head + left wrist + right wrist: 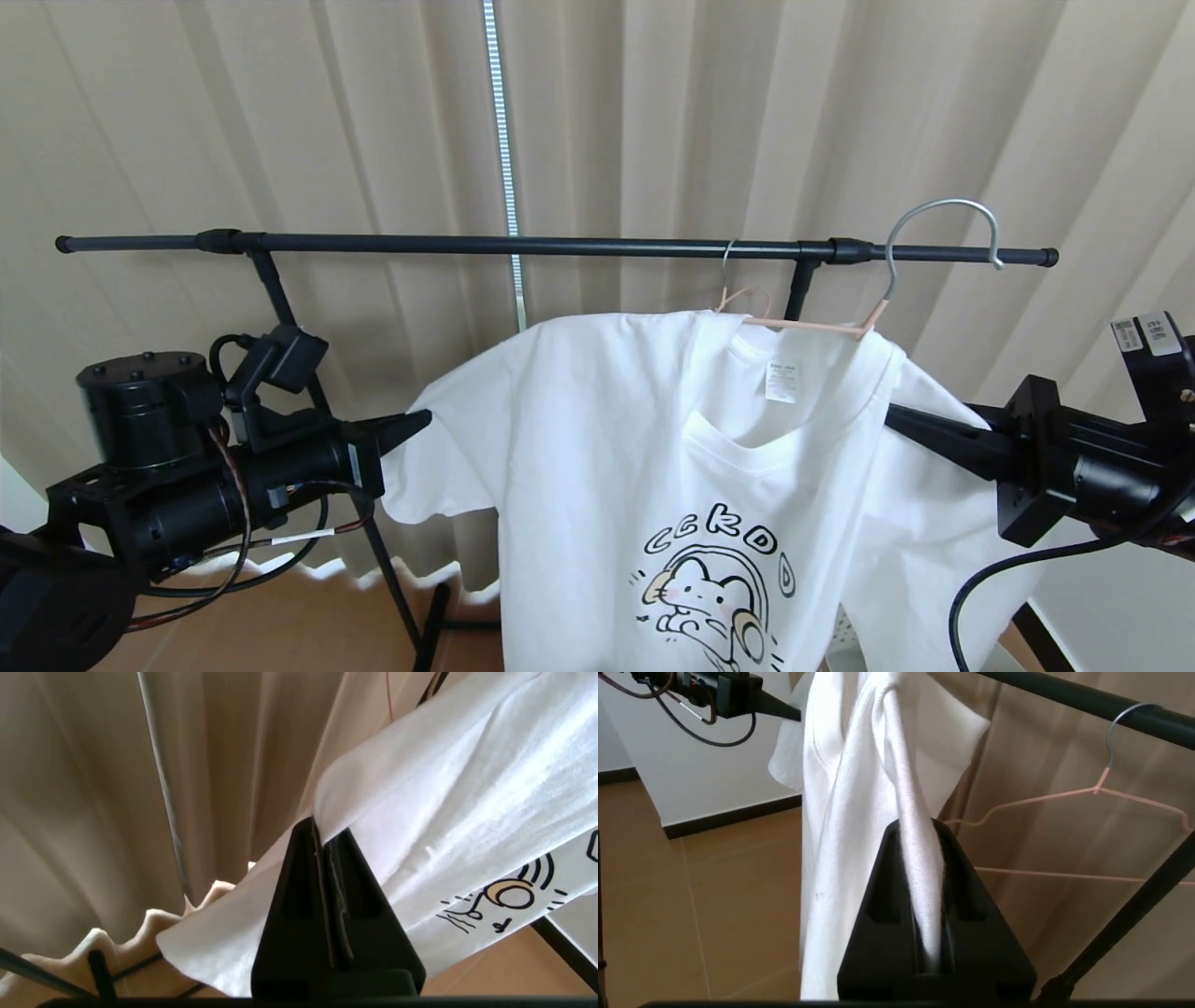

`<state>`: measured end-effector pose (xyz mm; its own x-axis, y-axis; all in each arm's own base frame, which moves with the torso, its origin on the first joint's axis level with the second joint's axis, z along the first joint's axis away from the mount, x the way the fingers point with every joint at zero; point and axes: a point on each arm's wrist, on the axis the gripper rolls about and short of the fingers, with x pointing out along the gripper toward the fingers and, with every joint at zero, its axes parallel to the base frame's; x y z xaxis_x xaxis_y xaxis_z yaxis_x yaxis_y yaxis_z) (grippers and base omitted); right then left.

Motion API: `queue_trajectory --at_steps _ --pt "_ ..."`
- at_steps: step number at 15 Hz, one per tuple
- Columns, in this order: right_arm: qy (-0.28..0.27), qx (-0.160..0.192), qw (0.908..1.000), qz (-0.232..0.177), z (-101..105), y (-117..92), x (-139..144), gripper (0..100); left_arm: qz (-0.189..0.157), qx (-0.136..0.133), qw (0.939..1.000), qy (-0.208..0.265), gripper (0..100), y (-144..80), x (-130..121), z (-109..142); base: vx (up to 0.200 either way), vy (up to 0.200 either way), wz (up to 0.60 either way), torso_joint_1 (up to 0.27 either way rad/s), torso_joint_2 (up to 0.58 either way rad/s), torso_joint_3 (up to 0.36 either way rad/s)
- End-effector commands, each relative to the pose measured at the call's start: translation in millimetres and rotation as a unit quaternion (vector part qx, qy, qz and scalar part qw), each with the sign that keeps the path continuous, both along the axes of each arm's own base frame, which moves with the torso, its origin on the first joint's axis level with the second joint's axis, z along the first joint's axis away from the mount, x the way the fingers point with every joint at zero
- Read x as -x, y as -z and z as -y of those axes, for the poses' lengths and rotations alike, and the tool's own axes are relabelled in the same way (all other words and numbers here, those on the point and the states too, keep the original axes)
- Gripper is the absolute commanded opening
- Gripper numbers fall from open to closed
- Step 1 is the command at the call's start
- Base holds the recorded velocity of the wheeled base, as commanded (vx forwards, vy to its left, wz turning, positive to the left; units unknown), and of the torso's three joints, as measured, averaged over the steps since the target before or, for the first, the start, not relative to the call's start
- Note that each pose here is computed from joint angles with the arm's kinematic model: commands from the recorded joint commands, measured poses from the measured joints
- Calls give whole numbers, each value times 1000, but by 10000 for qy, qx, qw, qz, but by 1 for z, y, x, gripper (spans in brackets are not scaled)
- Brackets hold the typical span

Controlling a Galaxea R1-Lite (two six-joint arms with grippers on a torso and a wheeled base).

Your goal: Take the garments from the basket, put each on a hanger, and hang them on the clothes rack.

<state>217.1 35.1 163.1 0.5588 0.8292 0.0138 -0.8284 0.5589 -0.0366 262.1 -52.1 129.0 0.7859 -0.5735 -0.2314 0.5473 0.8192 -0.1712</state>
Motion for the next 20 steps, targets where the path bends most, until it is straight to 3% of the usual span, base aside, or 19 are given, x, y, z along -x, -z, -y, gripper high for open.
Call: queue_trajectory --at_steps 1,10,11,16,20 --pt "3 -1 10000 30 0 -1 0 0 -15 -2 10000 -15 0 1 0 -1 0 0 0 0 0 0" --pt "79 -24 10000 21 3 -2 0 0 -81 42 9999 -60 0 2 1 -3 0 0 0 0 0 0" --pt "79 -24 10000 21 3 -2 0 0 -80 28 10000 -41 100 3 1 -2 0 0 0 0 0 0" --pt "71 -21 10000 -10 3 -1 1 0 109 62 9999 112 100 -2 8 5 0 0 0 0 0 0" --pt "-97 -9 9999 -64 2 2 2 0 806 252 9956 406 100 -40 19 17 0 0 0 0 0 0"
